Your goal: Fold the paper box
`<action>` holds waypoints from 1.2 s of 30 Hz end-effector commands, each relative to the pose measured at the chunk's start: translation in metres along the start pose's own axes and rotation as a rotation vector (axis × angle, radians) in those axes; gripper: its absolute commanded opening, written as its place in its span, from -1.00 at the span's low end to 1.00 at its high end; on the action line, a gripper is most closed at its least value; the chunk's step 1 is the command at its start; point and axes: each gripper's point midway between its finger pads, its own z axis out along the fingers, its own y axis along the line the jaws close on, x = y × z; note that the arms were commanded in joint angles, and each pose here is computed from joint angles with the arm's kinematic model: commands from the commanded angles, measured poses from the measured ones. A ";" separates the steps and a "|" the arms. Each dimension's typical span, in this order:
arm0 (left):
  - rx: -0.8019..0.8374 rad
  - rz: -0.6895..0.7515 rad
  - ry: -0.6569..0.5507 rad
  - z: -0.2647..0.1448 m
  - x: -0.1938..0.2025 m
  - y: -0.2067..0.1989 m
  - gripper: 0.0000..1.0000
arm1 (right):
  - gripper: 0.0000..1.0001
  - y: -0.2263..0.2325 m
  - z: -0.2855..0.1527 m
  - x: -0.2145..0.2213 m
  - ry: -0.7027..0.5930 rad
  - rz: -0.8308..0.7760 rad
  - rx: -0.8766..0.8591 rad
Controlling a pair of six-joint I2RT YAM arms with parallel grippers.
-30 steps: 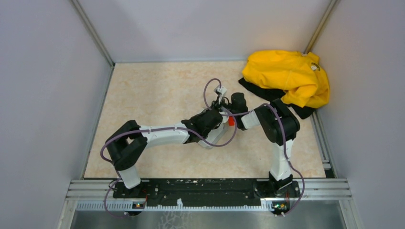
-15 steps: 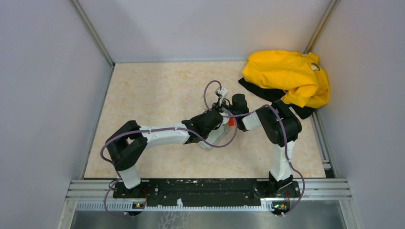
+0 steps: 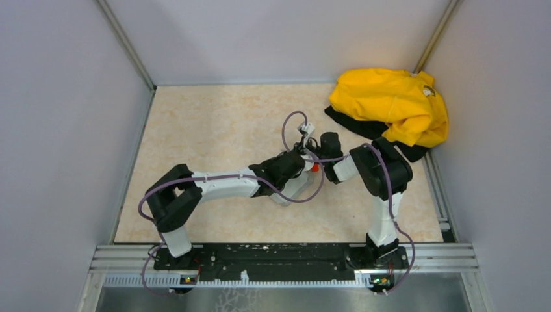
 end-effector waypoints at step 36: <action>0.008 -0.027 -0.016 0.008 -0.012 0.002 -0.89 | -0.36 -0.022 -0.009 -0.026 0.018 -0.115 0.195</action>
